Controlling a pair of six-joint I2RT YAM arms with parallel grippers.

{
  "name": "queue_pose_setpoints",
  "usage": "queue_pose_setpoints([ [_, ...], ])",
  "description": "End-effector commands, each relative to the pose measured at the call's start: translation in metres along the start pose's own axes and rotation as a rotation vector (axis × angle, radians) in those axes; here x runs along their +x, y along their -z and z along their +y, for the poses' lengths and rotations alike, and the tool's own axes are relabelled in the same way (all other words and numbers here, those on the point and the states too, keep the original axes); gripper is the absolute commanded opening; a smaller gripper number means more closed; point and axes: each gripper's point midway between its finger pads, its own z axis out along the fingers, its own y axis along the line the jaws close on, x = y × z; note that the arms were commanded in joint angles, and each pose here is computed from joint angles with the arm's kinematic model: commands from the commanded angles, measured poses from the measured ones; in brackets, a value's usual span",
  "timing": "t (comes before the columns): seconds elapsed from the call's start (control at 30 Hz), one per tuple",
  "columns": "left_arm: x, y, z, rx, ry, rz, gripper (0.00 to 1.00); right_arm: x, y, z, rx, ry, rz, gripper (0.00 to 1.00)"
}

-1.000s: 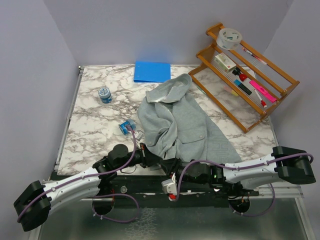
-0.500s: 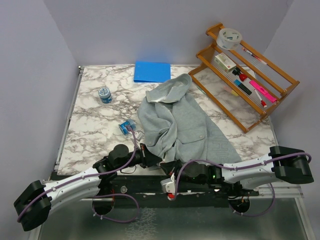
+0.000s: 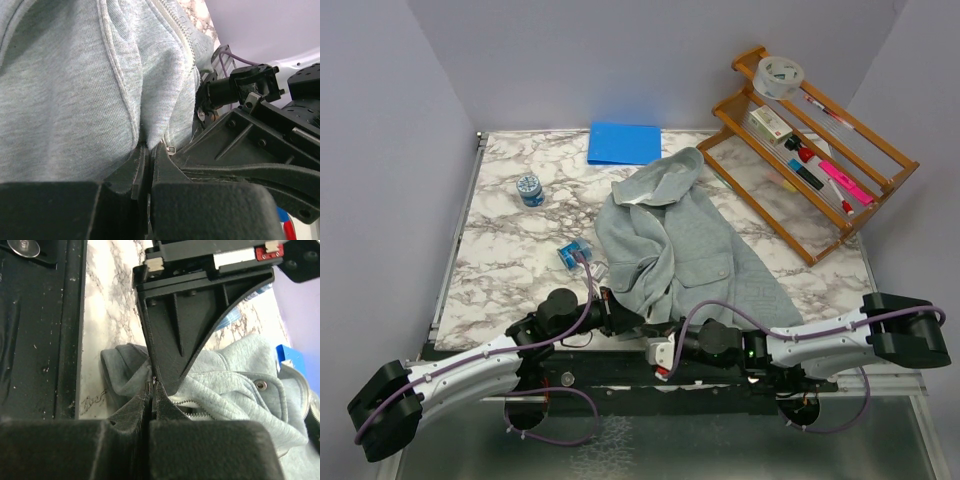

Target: Zip up the jacket

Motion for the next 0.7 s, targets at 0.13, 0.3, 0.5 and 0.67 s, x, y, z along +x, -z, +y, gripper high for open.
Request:
queue_pose_setpoints([
  [0.13, 0.004, 0.002, 0.003, 0.002, -0.009, 0.000, 0.00, -0.003, 0.012, -0.017, 0.142, -0.226, -0.038, 0.01],
  [0.3, 0.005, 0.002, 0.003, 0.005, -0.010, 0.006, 0.00, 0.002, 0.015, -0.029, 0.210, -0.277, -0.024, 0.01],
  [0.5, 0.005, 0.002, 0.003, 0.007, -0.013, 0.009, 0.00, 0.009, 0.012, -0.039, 0.256, -0.301, 0.010, 0.00],
  [0.67, 0.006, 0.002, 0.002, 0.012, -0.014, 0.010, 0.00, 0.021, 0.012, -0.045, 0.274, -0.280, 0.057, 0.00],
])
